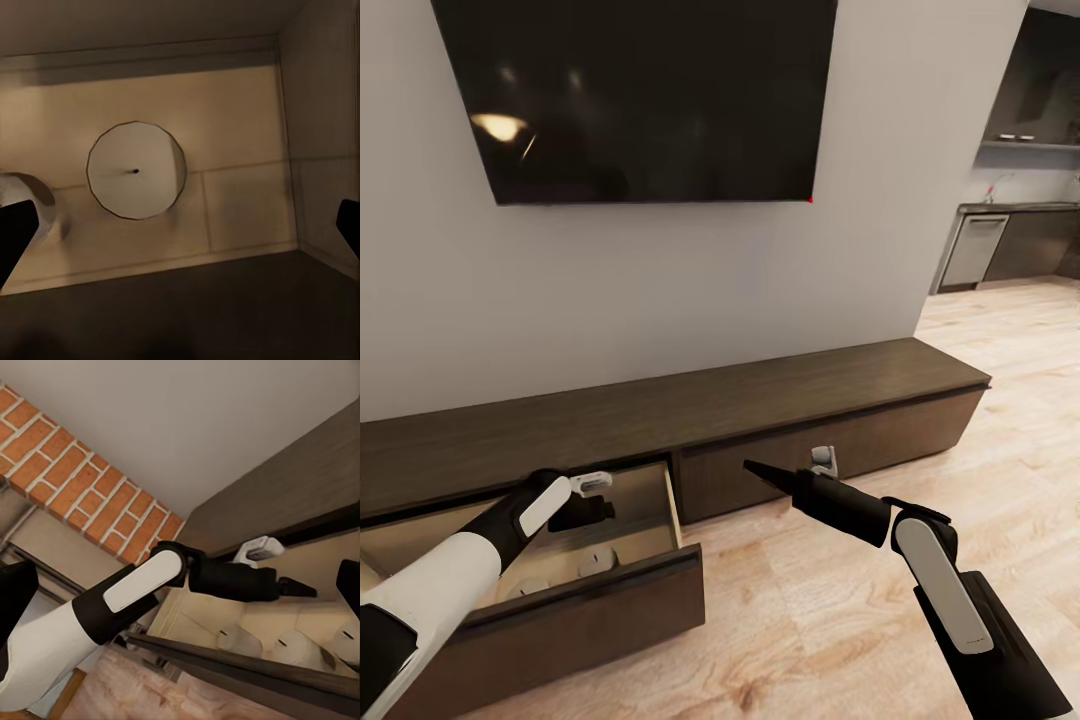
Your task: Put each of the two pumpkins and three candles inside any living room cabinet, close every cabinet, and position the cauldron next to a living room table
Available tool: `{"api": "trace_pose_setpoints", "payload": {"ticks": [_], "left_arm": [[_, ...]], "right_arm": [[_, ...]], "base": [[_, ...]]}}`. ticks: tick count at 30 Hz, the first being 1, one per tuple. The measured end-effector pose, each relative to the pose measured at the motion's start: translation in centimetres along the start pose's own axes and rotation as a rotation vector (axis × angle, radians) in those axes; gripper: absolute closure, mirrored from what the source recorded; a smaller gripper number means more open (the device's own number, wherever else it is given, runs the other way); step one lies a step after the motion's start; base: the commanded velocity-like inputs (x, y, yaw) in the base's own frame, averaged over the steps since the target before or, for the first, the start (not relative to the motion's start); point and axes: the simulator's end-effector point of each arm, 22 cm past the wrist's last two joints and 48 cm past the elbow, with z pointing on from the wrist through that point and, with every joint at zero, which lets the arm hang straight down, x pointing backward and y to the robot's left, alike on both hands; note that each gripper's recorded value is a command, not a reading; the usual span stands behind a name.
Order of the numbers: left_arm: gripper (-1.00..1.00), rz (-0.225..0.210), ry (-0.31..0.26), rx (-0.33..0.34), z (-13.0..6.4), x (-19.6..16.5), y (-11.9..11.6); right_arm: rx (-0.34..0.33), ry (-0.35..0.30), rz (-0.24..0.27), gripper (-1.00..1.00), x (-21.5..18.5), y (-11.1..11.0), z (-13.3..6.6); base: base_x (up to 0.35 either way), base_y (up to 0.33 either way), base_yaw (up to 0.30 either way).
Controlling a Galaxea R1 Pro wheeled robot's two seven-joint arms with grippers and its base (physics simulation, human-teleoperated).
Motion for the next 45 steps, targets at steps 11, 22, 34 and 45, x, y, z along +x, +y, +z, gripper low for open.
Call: {"api": "trace_pose_setpoints", "payload": {"ticks": [11, 22, 34, 45], "left_arm": [[-1.0, 0.001, -0.044, 0.009, -2.4, -1.5, -0.4], [-1.0, 0.002, -0.092, 0.02, -5.2, -3.0, -0.8], [-1.0, 0.004, -0.141, 0.03, -8.1, -4.3, -1.2], [-1.0, 0.004, -0.169, 0.036, -10.5, -5.6, -1.5]], "right_arm": [[-0.003, -0.029, -0.041, -1.0, -1.5, 1.9, -0.7], [-0.019, -0.046, -0.083, -1.0, -2.6, 4.4, -1.2], [-0.038, -0.06, -0.126, -1.0, -3.3, 7.0, -1.6], [-0.05, -0.069, -0.15, -1.0, -4.5, 9.0, -1.8]], "base": [[-0.03, 0.015, 0.01], [-0.046, 0.028, 0.181], [-0.064, 0.001, 0.03], [-0.108, 0.016, 0.03]]}}
